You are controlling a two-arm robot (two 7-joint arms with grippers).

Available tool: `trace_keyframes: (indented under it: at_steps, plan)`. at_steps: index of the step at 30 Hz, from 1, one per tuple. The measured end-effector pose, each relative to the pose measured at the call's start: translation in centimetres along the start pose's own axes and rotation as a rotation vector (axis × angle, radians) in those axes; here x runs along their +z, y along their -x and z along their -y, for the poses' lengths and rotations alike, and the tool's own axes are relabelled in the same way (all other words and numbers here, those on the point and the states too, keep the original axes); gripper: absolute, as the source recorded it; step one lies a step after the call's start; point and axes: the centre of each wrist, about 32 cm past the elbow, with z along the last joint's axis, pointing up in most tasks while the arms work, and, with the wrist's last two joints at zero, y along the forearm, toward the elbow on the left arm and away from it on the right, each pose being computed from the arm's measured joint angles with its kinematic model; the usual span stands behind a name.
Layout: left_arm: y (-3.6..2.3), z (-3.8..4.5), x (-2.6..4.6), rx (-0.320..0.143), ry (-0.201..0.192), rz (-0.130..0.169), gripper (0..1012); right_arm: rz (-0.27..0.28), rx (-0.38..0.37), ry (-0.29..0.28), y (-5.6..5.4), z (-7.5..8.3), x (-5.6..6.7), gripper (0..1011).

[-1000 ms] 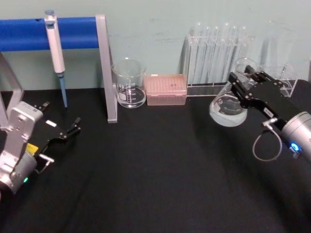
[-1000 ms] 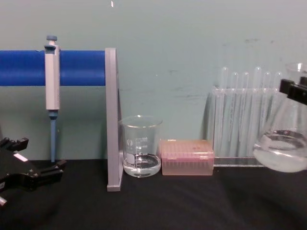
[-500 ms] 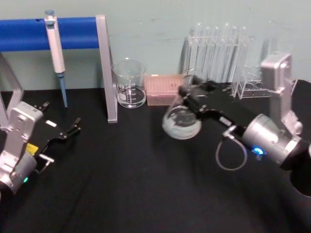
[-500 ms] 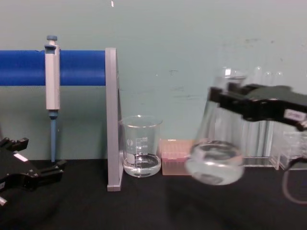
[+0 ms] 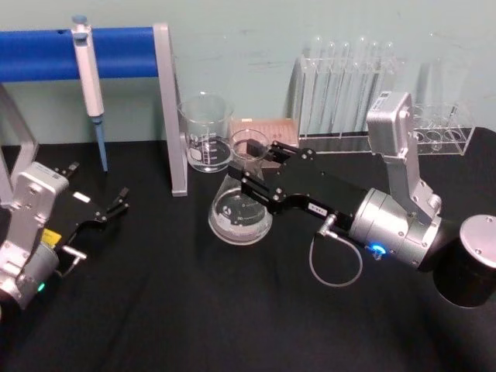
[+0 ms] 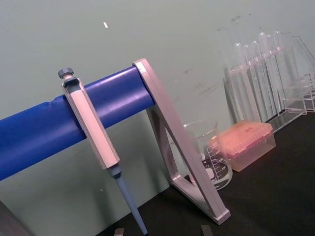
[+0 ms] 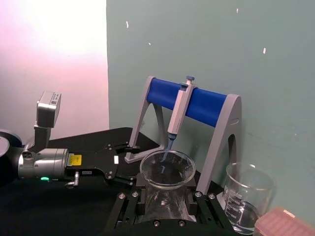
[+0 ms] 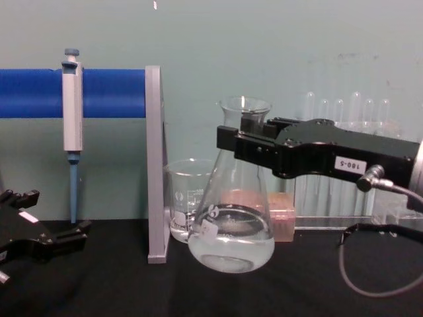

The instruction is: Grasp the erlenmeyer flask with one hand, shake it three times, then place it back.

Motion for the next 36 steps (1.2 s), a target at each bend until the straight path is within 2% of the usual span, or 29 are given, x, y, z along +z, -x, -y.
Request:
trace_keyframes:
  at_steps: [5, 9, 18, 28, 36]
  plan:
    - [0.00, 0.00, 0.00, 0.000, 0.000, 0.000, 1001, 0.003, -0.001, -0.002, -0.2, 0.0, 0.0, 449]
    - [0.00, 0.00, 0.00, 0.000, 0.000, 0.000, 1001, 0.008, -0.033, -0.005, -0.5, 0.3, 0.1, 449]
    - [0.00, 0.00, 0.00, 0.000, 0.000, 0.000, 1001, 0.017, -0.180, -0.002, -1.6, 2.4, 0.1, 449]
    - [0.00, 0.00, 0.00, 0.000, 0.000, 0.000, 1001, 0.030, -0.377, 0.015, -2.9, 5.4, 0.2, 449]
    - [0.00, 0.00, 0.00, 0.000, 0.000, 0.000, 1001, 0.031, -0.449, 0.020, -3.2, 6.4, 0.3, 449]
